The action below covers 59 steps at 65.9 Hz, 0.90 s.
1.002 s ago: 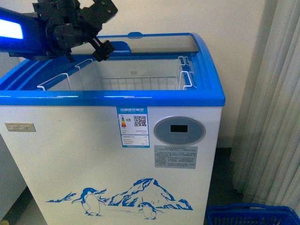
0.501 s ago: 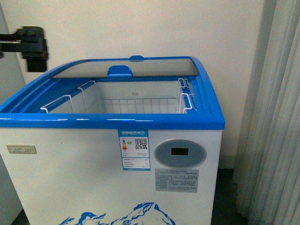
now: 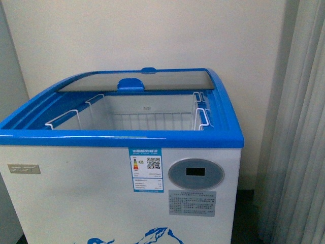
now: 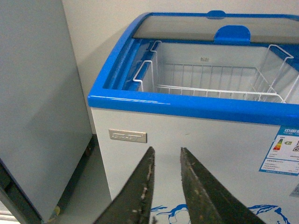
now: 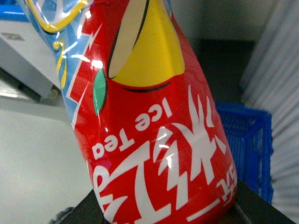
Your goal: Put drink in fridge
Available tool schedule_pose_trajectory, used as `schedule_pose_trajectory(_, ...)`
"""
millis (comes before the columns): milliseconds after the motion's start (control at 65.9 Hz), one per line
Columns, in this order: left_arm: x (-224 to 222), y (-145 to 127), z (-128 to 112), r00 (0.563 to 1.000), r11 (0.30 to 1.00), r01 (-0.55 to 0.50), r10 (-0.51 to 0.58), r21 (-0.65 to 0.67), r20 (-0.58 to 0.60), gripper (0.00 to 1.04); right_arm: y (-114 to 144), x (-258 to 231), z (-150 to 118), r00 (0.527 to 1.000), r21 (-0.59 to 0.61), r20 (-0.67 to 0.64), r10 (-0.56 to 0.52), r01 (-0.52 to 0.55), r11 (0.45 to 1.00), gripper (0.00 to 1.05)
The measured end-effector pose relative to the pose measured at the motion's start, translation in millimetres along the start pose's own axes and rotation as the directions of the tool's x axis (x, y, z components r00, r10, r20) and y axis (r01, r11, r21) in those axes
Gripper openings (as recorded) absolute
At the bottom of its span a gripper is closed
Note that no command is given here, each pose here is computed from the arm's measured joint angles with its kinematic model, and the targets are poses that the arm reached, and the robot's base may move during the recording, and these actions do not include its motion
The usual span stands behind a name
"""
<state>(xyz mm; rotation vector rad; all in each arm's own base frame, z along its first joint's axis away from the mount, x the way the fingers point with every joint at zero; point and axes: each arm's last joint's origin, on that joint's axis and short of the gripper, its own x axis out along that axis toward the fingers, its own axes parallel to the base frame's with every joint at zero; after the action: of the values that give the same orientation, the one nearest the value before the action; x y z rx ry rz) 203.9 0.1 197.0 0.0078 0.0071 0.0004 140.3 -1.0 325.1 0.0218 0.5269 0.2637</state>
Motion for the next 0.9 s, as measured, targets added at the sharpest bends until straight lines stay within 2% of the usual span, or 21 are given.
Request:
schedule_pose_trajectory(30, -3.7, 0.2, -1.3, 1.000, 1.000, -0.004, 0.004, -0.004, 0.003, 0.02, -3.3, 8.0, 9.5, 1.000, -0.062, 0.004, 0.005, -0.004, 0.998, 0.40)
schedule_pose_trajectory(76, -7.2, 0.1, -2.8, 1.000, 1.000, -0.002, 0.002, -0.005, 0.004, 0.03, -6.2, 17.5, 20.2, 1.000, -0.129, 0.007, 0.008, -0.007, 0.992, 0.40)
schedule_pose_trajectory(137, -14.0, -0.4, -6.3, 1.000, 1.000, 0.003, -0.003, -0.005, 0.003, 0.03, -10.0, 40.4, 44.8, 1.000, -0.292, 0.011, 0.022, -0.018, 0.956, 0.40)
schedule_pose_trajectory(213, -20.3, -0.4, -9.5, 1.000, 1.000, 0.002, -0.002, -0.005, 0.000, 0.03, -10.4, 65.3, 71.8, 1.000, -0.428, 0.000, 0.023, -0.021, 0.903, 0.40)
schedule_pose_trajectory(273, -28.1, -0.4, -12.6, 1.000, 1.000, 0.002, -0.002, -0.005, 0.002, 0.03, -7.0, 111.2, 100.0, 0.997, -0.604, -0.067, 0.033, -0.067, 0.794, 0.40)
schedule_pose_trajectory(304, -29.7, -0.4, -13.2, 1.000, 1.000, 0.002, -0.002, -0.005, 0.002, 0.03, -5.4, 124.3, 105.0, 0.995, -0.646, -0.092, 0.026, -0.079, 0.759, 0.40)
schedule_pose_trajectory(319, -31.3, -0.4, -13.9, 1.000, 1.000, 0.002, -0.002, -0.005, 0.001, 0.03, -3.7, 136.8, 109.3, 0.993, -0.692, -0.116, 0.018, -0.094, 0.715, 0.40)
schedule_pose_trajectory(364, -33.8, -0.4, -15.0, 1.000, 1.000, 0.002, -0.002, -0.005, 0.000, 0.03, -0.4, 155.5, 115.3, 0.989, -0.745, -0.151, 0.007, -0.118, 0.657, 0.40)
schedule_pose_trajectory(425, -38.6, -0.4, -16.9, 1.000, 1.000, 0.002, -0.002, -0.005, -0.001, 0.03, 7.5, 191.0, 128.4, 0.980, -0.820, -0.196, -0.016, -0.155, 0.552, 0.40)
schedule_pose_trajectory(546, -46.2, -0.4, -19.3, 1.000, 1.000, 0.002, -0.002, -0.005, 0.000, 0.03, 21.4, 242.1, 153.2, 0.977, -0.882, -0.203, -0.063, -0.155, 0.444, 0.40)
schedule_pose_trajectory(592, -49.1, -0.4, -20.6, 1.000, 1.000, 0.002, -0.002, -0.005, -0.001, 0.03, 27.6, 258.7, 162.2, 0.977, -0.896, -0.195, -0.087, -0.141, 0.422, 0.40)
schedule_pose_trajectory(729, -56.3, -0.5, -24.9, 1.000, 1.000, 0.002, -0.002, -0.005, 0.003, 0.03, 48.0, 298.3, 183.2, 0.976, -0.907, -0.186, -0.116, -0.126, 0.402, 0.40)
schedule_pose_trajectory(896, -63.8, -0.5, -32.4, 1.000, 1.000, 0.002, -0.002, -0.005, -0.003, 0.03, 65.4, 328.6, 180.2, 0.966, -0.904, -0.228, -0.120, -0.165, 0.394, 0.40)
